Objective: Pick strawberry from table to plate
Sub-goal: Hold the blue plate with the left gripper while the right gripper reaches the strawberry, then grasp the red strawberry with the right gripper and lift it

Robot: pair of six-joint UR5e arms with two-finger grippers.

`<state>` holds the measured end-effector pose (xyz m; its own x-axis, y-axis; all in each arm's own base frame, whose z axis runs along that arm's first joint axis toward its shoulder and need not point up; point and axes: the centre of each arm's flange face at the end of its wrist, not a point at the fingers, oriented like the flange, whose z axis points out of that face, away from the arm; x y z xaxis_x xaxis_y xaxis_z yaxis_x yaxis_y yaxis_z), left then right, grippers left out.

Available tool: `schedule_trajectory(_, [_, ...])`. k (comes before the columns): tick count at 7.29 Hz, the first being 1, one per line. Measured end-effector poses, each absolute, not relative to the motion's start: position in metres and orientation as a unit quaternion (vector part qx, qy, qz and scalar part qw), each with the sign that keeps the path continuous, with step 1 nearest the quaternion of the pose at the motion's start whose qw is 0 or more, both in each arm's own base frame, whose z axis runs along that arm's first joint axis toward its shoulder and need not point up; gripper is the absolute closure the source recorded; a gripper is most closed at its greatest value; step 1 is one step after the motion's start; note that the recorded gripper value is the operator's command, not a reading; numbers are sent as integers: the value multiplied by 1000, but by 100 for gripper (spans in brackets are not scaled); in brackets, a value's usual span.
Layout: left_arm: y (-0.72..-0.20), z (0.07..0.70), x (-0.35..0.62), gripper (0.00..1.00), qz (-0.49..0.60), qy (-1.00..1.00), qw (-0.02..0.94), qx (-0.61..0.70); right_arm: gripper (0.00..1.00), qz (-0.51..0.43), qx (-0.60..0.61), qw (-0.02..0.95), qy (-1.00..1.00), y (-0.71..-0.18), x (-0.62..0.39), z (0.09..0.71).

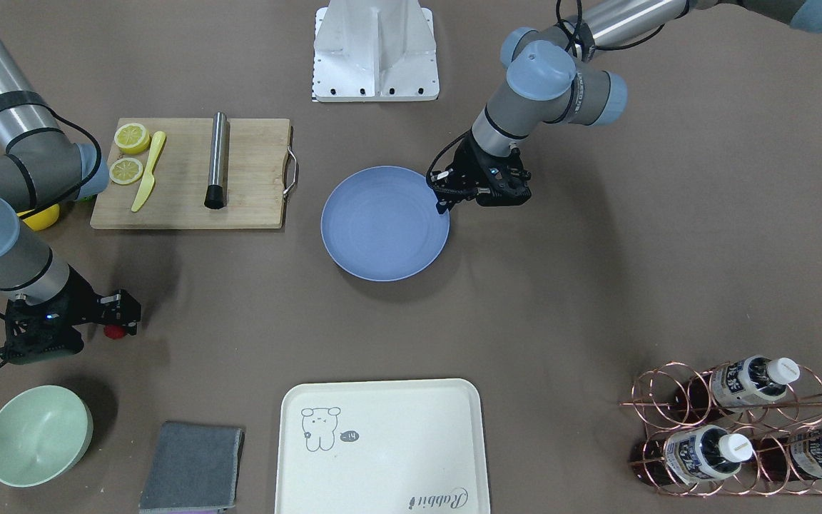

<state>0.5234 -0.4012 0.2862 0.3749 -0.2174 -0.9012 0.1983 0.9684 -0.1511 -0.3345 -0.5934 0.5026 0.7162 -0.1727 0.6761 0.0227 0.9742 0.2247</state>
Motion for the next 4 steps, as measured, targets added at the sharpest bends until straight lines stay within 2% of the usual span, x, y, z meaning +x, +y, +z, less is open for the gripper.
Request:
schedule_trajectory(1, [-399, 286, 525, 21, -125, 545, 829, -8, 96, -53, 103, 920, -374, -593, -336, 499])
schedule_trajectory(2, [-399, 286, 526, 17, -125, 545, 829, -7, 100, -54, 102, 920, -375, -591, -338, 499])
schedule_trajectory(4, [-399, 286, 526, 17, -125, 545, 829, -6, 100, -59, 103, 919, -376, -588, -343, 496])
